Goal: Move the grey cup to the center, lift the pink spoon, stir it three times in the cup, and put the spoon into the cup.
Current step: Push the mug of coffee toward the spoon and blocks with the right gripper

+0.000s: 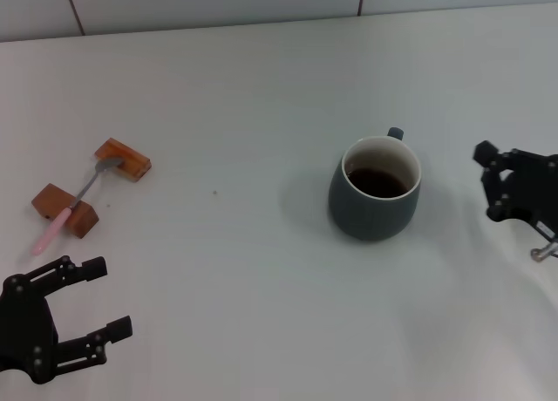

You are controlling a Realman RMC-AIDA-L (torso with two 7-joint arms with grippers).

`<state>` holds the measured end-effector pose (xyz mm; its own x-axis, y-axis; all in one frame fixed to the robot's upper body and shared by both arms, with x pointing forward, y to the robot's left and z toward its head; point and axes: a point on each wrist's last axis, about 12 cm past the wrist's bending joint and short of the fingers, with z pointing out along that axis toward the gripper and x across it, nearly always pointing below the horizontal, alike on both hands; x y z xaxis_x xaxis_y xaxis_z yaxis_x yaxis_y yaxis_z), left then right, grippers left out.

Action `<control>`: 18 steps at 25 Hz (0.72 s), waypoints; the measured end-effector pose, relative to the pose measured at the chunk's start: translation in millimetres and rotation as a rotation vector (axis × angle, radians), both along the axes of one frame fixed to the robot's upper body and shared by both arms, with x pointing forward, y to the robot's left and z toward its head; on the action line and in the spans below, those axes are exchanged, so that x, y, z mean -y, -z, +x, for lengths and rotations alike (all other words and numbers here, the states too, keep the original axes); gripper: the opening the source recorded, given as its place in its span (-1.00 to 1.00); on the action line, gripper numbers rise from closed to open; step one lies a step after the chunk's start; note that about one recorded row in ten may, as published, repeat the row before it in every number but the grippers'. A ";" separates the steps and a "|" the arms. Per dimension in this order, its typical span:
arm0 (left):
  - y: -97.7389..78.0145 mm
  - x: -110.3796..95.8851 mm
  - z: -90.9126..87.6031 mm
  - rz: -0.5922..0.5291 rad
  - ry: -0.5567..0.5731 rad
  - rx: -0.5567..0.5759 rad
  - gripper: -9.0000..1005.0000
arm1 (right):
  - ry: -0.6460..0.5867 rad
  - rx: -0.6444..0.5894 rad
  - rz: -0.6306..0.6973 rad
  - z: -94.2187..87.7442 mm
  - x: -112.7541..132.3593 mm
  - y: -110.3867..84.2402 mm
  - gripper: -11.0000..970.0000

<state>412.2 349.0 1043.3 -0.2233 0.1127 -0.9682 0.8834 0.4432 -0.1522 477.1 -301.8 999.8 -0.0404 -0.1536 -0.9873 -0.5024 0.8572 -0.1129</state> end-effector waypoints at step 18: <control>-1.7 0.1 1.4 -0.017 -0.012 0.002 0.62 | -0.168 -0.078 -0.083 24.1 -41.4 6.2 -0.92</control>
